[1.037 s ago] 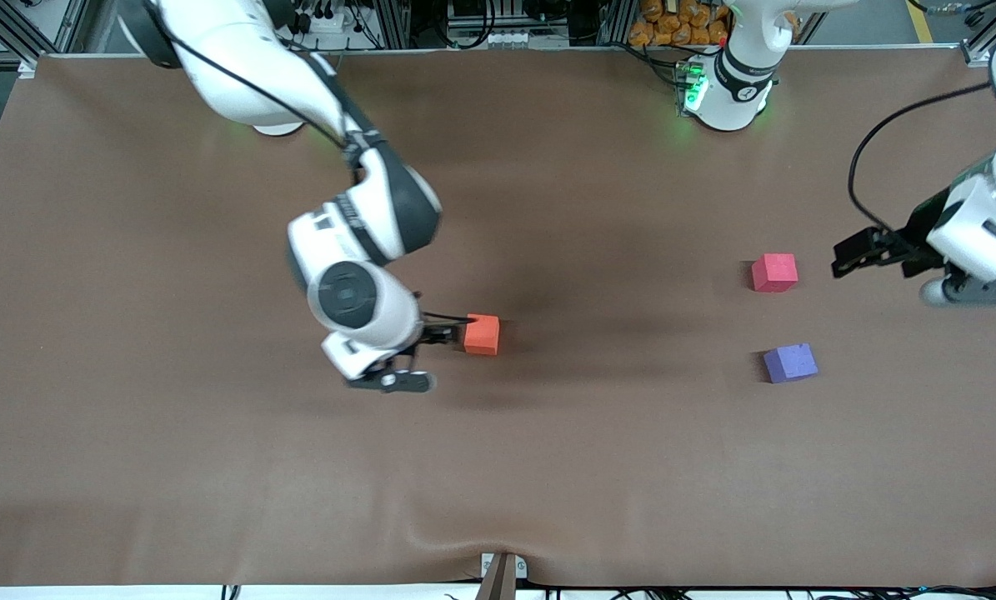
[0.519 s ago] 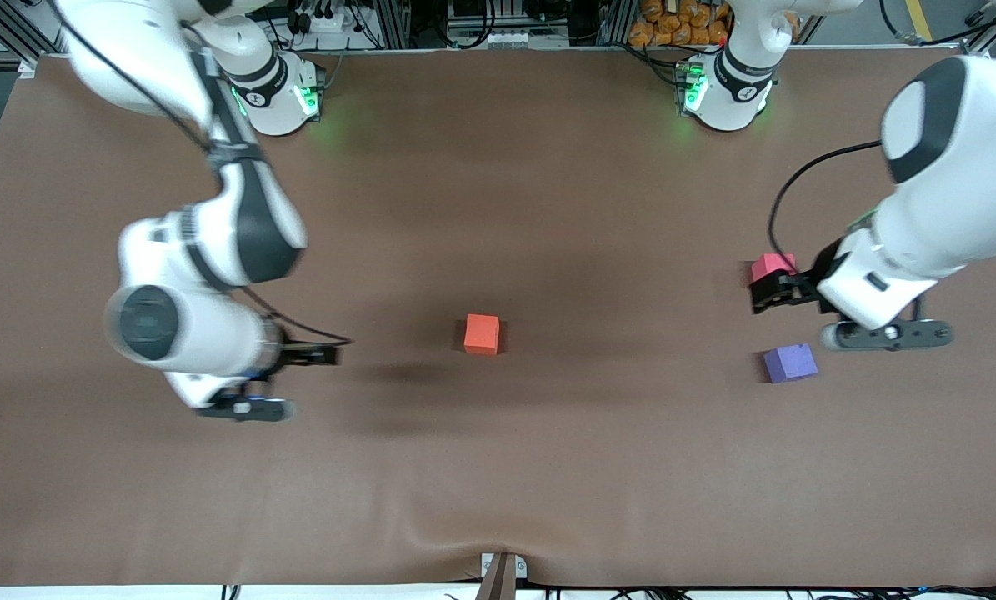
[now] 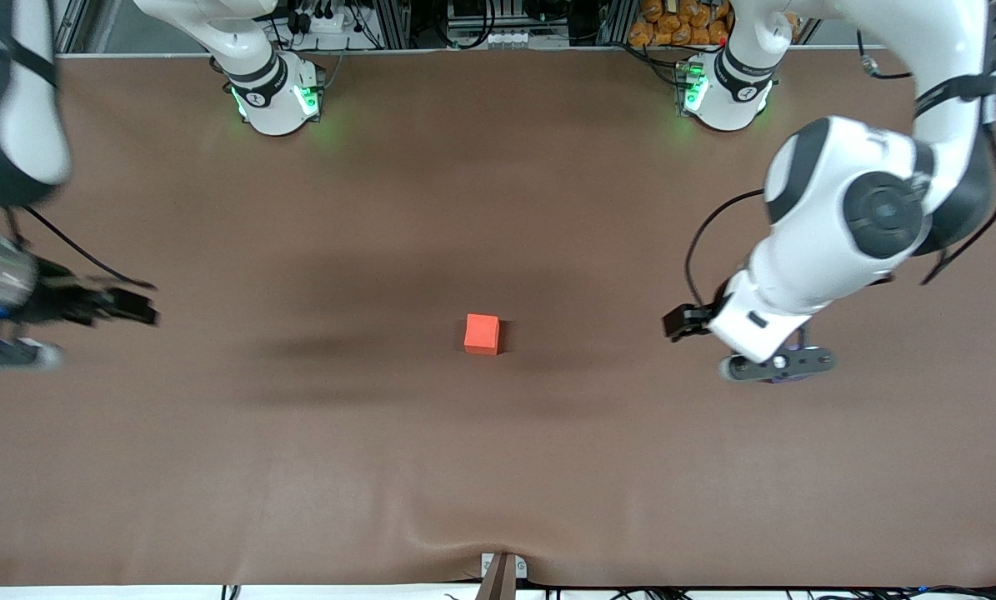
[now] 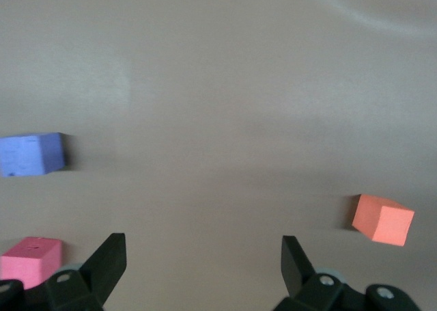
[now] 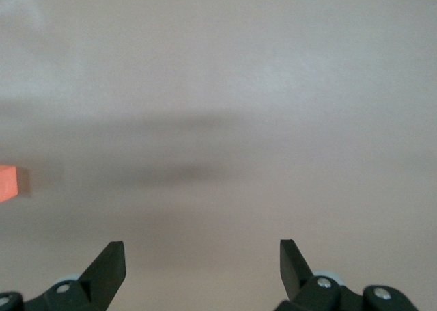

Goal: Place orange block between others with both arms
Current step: 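Move the left gripper over the orange cube while the right gripper retracts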

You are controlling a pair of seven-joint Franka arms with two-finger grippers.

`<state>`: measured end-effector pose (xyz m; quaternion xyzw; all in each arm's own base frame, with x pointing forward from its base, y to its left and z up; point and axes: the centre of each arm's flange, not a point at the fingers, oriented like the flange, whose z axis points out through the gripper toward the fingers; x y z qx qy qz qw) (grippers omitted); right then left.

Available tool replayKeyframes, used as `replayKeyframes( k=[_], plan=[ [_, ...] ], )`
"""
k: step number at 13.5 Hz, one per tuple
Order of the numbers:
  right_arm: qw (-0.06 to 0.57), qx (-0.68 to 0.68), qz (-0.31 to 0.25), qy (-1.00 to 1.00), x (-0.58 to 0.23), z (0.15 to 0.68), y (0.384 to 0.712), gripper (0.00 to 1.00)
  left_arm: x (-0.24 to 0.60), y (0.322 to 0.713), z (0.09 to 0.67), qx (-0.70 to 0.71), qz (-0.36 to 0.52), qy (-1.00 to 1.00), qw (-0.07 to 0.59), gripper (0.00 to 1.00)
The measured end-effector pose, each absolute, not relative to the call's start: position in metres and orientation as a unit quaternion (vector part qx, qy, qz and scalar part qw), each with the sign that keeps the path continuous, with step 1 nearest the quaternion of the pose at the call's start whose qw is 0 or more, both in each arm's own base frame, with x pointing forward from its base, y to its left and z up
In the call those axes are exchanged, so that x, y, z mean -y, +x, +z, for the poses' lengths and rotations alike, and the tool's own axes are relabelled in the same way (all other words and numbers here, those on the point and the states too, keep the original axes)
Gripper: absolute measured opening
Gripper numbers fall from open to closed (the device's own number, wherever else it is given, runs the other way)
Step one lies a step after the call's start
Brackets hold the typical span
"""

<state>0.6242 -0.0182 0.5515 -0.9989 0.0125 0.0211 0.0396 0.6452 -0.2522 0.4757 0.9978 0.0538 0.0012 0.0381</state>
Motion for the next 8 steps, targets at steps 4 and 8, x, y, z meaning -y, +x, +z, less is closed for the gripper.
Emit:
replayKeyframes(
  k=[4, 8],
  plan=[
    [0.012, -0.016, 0.008, -1.0, 0.032, 0.623, 0.574, 1.0, 0.291, 0.648, 0.449, -0.069, 0.014, 0.996, 0.046, 1.0],
    [0.01, -0.041, 0.016, -0.999, 0.061, 0.627, 0.562, 1.0, 0.333, 0.645, 0.409, -0.086, 0.02, 0.995, 0.052, 1.0]
  ],
)
